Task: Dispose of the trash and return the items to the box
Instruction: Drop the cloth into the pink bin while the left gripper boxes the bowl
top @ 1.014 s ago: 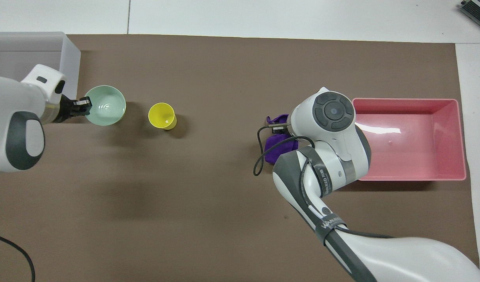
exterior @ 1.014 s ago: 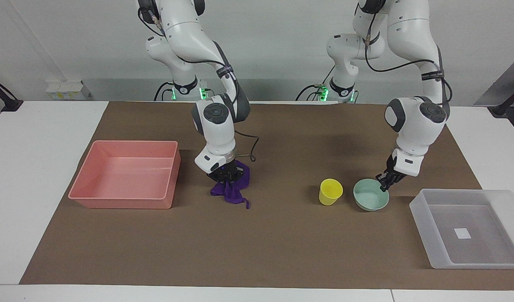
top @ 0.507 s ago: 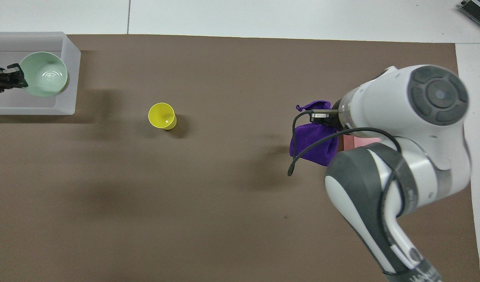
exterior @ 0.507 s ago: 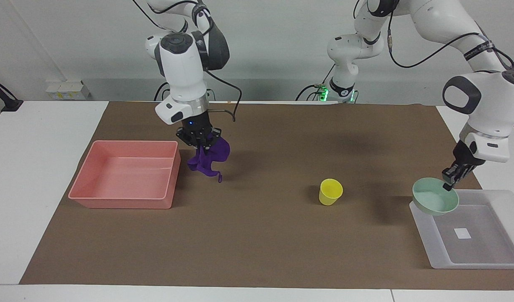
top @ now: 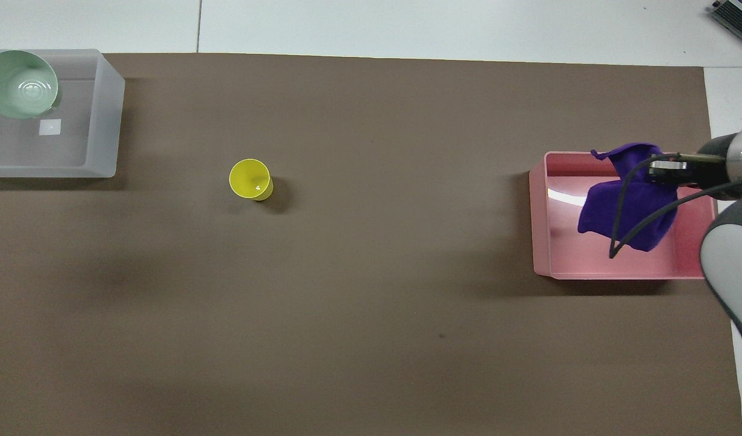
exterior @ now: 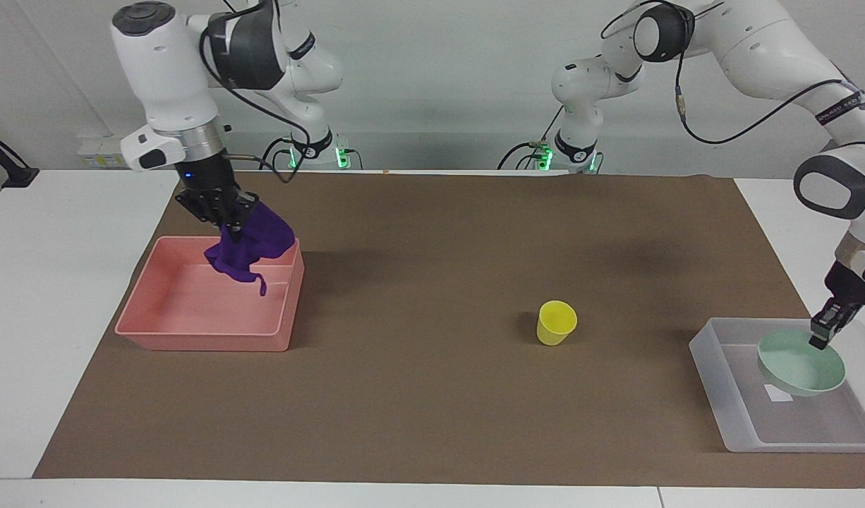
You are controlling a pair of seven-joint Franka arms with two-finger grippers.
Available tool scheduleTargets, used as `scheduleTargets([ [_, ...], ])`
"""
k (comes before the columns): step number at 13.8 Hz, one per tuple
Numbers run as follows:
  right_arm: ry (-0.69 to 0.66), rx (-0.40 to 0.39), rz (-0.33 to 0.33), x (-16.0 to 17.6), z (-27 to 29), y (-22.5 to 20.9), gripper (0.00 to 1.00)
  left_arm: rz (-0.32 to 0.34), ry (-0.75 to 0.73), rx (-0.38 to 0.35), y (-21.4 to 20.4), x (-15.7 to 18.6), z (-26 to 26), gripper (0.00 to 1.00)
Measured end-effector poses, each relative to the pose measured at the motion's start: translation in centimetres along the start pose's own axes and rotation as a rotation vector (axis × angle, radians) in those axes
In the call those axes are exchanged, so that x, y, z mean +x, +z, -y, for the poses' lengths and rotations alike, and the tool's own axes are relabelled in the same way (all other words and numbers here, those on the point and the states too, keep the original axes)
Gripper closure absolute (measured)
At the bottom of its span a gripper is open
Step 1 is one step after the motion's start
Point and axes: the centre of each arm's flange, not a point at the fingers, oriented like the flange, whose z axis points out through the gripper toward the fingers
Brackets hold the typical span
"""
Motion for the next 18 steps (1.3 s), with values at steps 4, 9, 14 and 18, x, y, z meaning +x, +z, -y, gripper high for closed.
scheduleTargets([
  [4, 0.031, -0.025, -0.016, 0.4, -8.2, 4.0, 0.88, 0.011, 0.001, 0.015, 4.4, 0.0, 0.5, 0.98],
  [9, 0.031, -0.029, 0.031, -0.5, -9.3, 11.2, 0.88, -0.015, 0.002, 0.015, 9.7, -1.9, 1.2, 0.98],
  [14, 0.028, -0.026, 0.030, -2.2, -8.1, 17.7, 0.88, -0.005, 0.022, 0.009, 9.8, -2.5, 0.4, 0.47],
  [18, 0.046, -0.020, 0.017, -2.6, -5.8, 19.6, 0.88, -0.009, 0.147, -0.006, 6.0, -1.8, -1.3, 0.04],
])
